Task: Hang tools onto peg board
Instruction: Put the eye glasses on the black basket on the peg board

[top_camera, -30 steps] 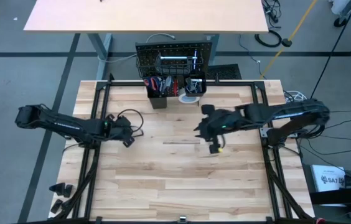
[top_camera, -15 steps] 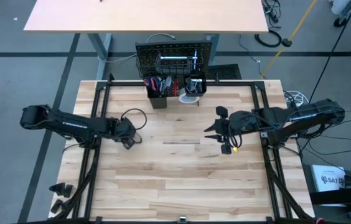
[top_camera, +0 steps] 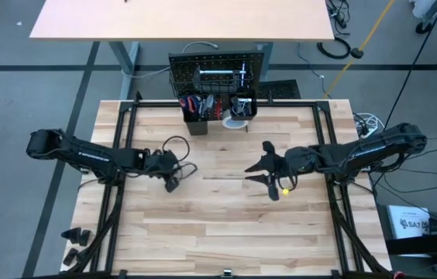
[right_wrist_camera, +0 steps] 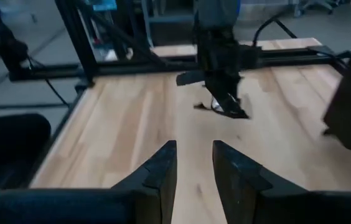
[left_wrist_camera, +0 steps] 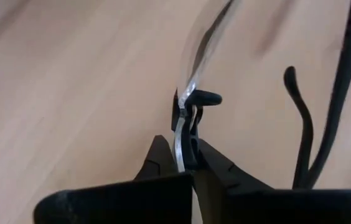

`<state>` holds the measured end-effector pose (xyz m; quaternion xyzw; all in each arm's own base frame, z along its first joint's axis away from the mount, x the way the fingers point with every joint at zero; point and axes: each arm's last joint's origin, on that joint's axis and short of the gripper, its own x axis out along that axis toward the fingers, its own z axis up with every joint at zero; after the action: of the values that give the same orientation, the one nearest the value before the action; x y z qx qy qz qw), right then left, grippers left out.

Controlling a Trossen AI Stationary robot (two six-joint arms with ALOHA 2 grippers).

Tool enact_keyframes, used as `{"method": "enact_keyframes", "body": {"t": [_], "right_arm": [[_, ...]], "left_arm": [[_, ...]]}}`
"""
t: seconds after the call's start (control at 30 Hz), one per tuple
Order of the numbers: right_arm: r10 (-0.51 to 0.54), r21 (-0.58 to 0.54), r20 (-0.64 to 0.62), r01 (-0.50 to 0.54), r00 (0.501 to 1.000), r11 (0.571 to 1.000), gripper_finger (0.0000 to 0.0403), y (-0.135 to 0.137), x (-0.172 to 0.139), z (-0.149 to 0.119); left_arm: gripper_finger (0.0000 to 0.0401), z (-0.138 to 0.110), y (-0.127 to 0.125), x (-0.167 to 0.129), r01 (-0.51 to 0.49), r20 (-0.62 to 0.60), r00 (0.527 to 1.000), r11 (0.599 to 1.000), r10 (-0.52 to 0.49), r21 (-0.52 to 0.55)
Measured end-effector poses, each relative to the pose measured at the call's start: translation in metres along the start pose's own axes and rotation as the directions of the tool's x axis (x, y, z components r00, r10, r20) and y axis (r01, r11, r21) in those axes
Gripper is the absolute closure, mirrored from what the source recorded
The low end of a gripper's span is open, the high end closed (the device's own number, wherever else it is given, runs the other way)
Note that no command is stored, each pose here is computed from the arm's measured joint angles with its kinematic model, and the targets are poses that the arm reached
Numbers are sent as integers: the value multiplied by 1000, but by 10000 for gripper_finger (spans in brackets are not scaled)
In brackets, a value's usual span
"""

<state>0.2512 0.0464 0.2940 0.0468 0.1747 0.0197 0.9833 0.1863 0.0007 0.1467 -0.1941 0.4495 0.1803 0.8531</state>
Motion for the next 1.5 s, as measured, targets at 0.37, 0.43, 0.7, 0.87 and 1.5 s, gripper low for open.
{"method": "enact_keyframes", "body": {"t": [0.37, 0.43, 0.7, 0.87, 1.5], "right_arm": [[146, -425, 89, -95, 985, 900, 309, 49, 60, -11], [72, -582, 110, 5, 991, 813, 309, 64, 71, -4], [-313, -836, 147, 287, 938, 467, 309, 92, 118, 37], [-410, -918, -45, 124, 911, 376, 309, 96, 147, 49], [-530, -921, -349, -178, 773, 346, 309, 45, 197, 59]], "left_arm": [[401, 42, -32, -17, 445, 374, 817, 892, -439, 74], [401, 44, -32, -18, 480, 388, 804, 877, -450, 22], [401, 42, -28, -15, 486, 356, 831, 869, -427, -92], [401, 41, -28, -14, 474, 343, 842, 875, -417, -98], [401, 35, -25, -11, 449, 284, 872, 883, -398, -140]]}}
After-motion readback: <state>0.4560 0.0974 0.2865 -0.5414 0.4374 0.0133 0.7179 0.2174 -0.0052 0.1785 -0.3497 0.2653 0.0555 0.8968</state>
